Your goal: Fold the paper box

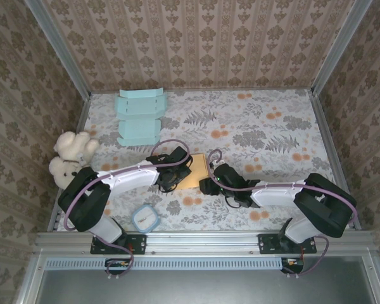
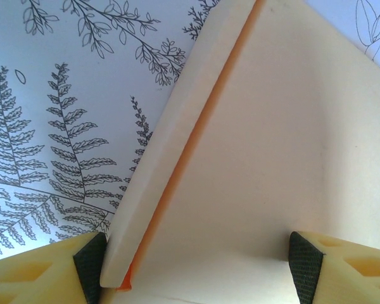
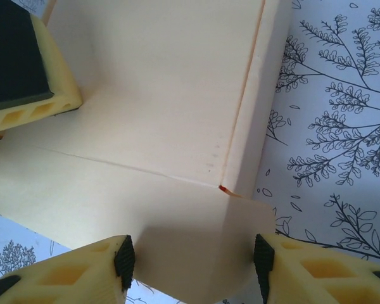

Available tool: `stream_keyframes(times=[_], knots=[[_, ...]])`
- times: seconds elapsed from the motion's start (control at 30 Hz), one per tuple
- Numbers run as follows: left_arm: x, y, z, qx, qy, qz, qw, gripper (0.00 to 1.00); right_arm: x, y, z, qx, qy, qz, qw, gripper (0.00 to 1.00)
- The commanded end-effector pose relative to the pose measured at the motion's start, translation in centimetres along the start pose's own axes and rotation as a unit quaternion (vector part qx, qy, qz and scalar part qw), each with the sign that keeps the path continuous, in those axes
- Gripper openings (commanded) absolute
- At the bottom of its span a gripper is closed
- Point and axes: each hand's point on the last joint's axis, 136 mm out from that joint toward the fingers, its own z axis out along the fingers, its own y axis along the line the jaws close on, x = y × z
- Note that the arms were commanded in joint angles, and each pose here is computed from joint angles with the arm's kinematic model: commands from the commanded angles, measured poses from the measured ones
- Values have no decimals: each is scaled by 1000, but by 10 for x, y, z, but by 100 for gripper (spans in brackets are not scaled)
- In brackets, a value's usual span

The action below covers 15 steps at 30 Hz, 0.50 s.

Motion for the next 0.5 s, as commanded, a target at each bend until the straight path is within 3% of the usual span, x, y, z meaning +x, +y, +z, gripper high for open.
stream_keyframes(times=[0.0,0.47], knots=[[-4,23,6,-39,-14,-13,999,76,10,3,0,-11,17,8,1000,53],[-3,23,8,-41,-13,-13,999,75,10,12,3,-34,17,19,999,48]])
